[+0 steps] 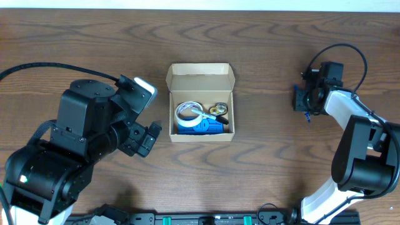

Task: Pack container
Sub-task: 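Grasp the blue pen with the right gripper and lift, then carry the blue pen over the box and lower it inside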

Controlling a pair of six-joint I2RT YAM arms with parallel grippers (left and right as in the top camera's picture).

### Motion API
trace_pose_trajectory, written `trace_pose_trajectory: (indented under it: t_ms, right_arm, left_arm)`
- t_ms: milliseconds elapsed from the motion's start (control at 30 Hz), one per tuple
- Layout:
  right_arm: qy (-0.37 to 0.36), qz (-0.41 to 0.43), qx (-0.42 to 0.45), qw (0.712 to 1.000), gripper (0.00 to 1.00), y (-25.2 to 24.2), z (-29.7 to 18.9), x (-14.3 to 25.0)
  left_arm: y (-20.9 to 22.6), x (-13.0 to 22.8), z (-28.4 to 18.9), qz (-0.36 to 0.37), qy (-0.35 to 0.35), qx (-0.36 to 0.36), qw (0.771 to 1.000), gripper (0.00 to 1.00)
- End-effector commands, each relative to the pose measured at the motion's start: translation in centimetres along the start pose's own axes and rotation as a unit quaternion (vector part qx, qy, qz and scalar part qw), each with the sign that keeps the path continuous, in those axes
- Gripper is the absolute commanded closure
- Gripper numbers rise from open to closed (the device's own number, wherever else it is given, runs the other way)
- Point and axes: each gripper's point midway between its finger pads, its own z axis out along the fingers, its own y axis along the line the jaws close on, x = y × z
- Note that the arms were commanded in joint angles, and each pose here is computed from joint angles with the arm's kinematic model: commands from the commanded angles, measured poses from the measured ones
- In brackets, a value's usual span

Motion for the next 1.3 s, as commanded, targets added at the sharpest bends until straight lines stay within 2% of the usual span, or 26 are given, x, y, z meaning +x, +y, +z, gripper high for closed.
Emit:
trace_pose_trajectory:
  t_ms: [0,100,600,800,933,1133,1267]
  right_arm:
    - [0.011,-0.001,-0.009,1.000,0.51,-0.2,0.7,0.7]
    - [0.010,-0.002,-0.009,1.000,0.55,-0.2,0.7,0.7]
    - [0.018,0.022,-0.010,1.000,0.99,-0.1,0.7,1.0]
    - [0.018,0.035,-0.023,0.999,0.99,0.6,0.2,0.6]
    - [0.001,0.029,-0.049,0.998,0.99,1.8,-2.5,-1.7]
    - [-0.073,0.005,-0.074,0.995,0.99,3.6,-10.1,-7.5]
    - [-0.145,-0.040,-0.104,0.983,0.99,6.8,-16.1,-10.8]
  left_arm:
    - [0.2,-0.3,-0.4,-0.006,-0.006,-0.006,1.000,0.05]
    - [0.2,-0.3,-0.4,-0.006,-0.006,-0.006,1.000,0.05]
    - [0.2,-0.3,-0.4,-0.006,-0.006,-0.006,1.000,0.05]
    - [0.2,-0.3,-0.4,-0.006,-0.006,-0.006,1.000,0.05]
    - [0.2,-0.3,-0.4,-0.006,-0.006,-0.006,1.000,0.05]
    - [0.2,-0.3,-0.4,-0.006,-0.006,-0.006,1.000,0.05]
    - [0.2,-0.3,-0.4,-0.006,-0.006,-0.006,1.000,0.05]
